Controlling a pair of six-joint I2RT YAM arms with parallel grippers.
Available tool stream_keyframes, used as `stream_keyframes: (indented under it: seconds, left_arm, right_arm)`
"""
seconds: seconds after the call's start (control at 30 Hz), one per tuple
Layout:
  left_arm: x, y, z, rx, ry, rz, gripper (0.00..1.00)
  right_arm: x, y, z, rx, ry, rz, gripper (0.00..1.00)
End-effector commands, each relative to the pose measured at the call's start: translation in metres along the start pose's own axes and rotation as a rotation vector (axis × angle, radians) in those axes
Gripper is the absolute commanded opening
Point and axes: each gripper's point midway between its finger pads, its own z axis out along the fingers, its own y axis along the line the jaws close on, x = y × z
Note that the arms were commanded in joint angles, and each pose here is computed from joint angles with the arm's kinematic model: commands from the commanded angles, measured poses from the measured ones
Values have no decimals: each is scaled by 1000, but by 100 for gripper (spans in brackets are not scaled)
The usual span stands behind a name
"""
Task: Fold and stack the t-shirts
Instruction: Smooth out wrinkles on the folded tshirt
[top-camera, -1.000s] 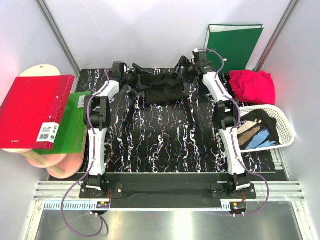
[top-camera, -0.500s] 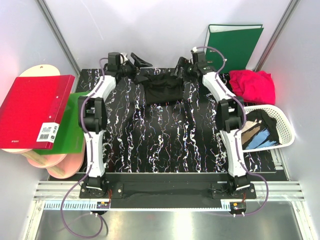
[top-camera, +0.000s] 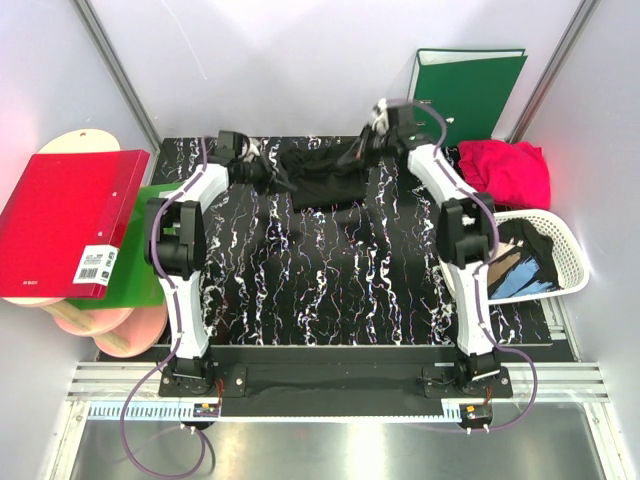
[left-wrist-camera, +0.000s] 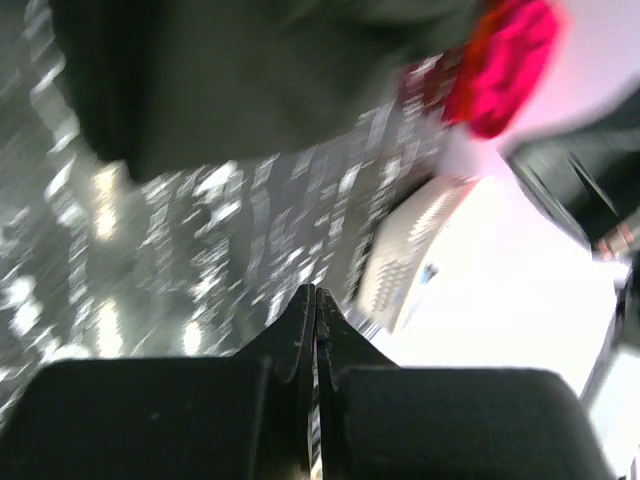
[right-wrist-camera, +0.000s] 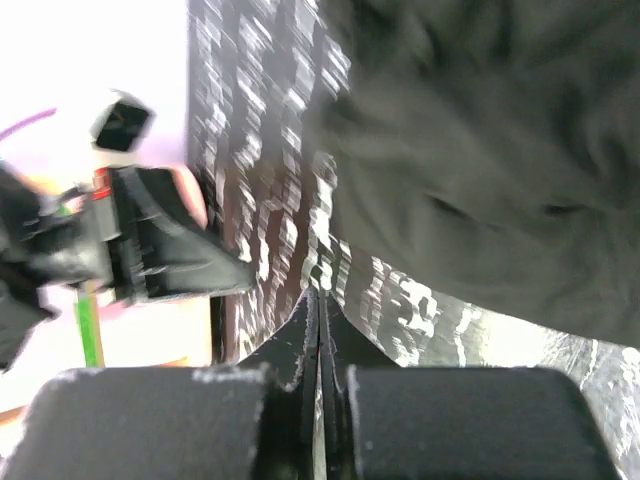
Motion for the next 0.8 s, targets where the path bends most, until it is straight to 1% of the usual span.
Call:
stream_keyframes:
  seconds: [0.0,0.03,0.07,0.17,0.33,0.53,0.7,0.77]
  left_arm:
    - [21,18,-14,-66,46,76,0]
    - [23,21,-15,-76,50,76,0]
    - [25,25,-16,-89,58,70,0]
    - [27,32,-17,-104,66,73,0]
    - [32,39,-18,-120,81,71,0]
    - [34,45,-16,-133,95,70,0]
    - [32,47,-13,-135,104,65,0]
    - [33,50,-13,-145,107,63,0]
  right_arm:
    - [56,-34,37,-31,220,172,0]
    - [52,-32,36,-29,223,166,0]
    - [56,-45,43,-6,237,178,0]
    - [52,-54,52,19,234,162,0]
    - [23,-55,64,29,137,115,0]
    - [4,-43,66,-3,81,124,0]
    - [-4,-62,77,30,29,126,0]
    - [0,-78,87,45,27,146,0]
